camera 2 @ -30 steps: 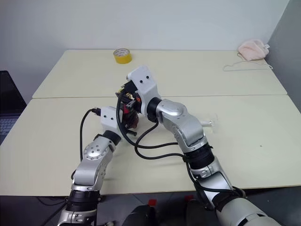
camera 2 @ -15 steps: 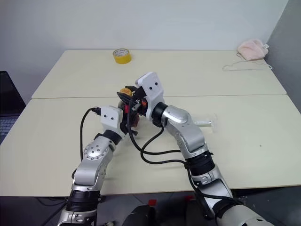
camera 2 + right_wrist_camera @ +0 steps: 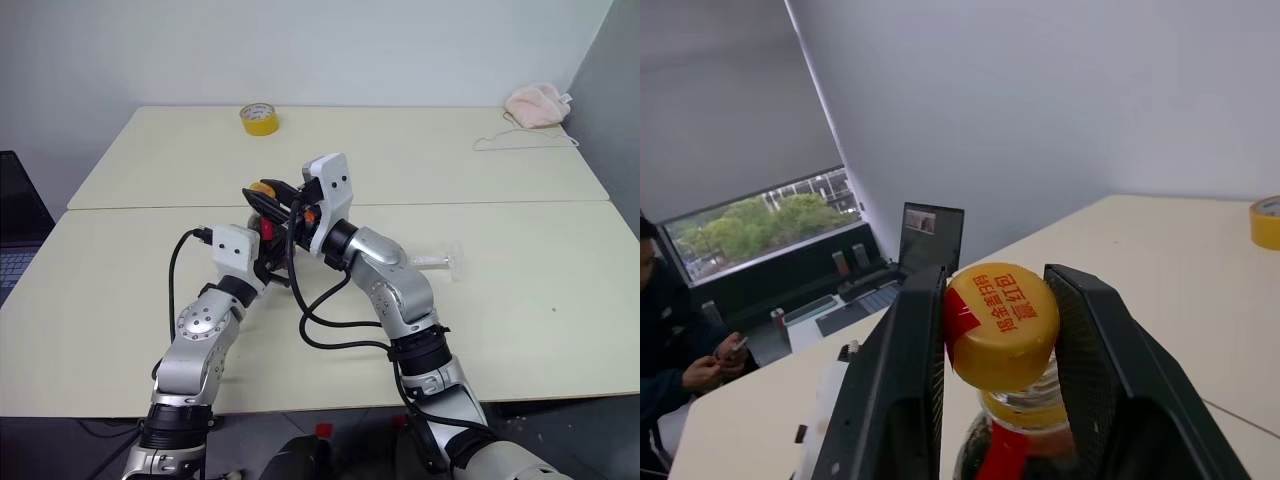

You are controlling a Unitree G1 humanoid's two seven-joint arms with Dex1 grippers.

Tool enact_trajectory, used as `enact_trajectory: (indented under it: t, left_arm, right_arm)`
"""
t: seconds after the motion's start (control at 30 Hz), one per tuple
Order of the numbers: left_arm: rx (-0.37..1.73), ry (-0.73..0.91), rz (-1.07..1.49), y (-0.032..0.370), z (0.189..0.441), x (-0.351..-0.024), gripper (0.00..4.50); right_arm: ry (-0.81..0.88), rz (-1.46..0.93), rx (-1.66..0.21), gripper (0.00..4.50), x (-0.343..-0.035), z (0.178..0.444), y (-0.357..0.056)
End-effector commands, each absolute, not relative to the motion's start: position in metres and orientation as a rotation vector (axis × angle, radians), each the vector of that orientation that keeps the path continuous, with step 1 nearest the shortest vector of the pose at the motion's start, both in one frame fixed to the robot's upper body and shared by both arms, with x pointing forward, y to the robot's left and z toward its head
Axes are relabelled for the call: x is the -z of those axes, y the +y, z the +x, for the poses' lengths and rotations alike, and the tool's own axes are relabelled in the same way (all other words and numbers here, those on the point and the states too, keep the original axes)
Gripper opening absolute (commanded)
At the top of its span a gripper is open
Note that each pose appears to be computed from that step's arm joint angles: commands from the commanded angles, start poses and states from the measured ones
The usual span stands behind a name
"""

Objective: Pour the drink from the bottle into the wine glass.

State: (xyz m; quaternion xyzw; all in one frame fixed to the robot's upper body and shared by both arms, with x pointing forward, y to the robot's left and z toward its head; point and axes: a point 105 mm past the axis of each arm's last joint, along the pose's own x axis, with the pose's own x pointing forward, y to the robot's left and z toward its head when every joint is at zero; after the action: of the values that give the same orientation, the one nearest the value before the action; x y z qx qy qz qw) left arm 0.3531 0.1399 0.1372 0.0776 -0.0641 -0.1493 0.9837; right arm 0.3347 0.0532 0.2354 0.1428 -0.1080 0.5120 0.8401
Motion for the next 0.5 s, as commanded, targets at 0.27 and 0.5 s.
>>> enact_trajectory:
  t: [0.27, 0.5]
  left_arm:
    - [0.287, -0.214, 0.119, 0.142, 0.349, -0.159, 0.77]
    - [0.276, -0.218, 0.091, 0.145, 0.349, -0.16, 0.77]
  right_arm:
    - [-0.503, 0.019, -0.805, 1.23, -0.262, 0.335, -0.001]
    - [-0.627, -0.174, -0.419, 1.23, -0.256, 0.331, -0.076]
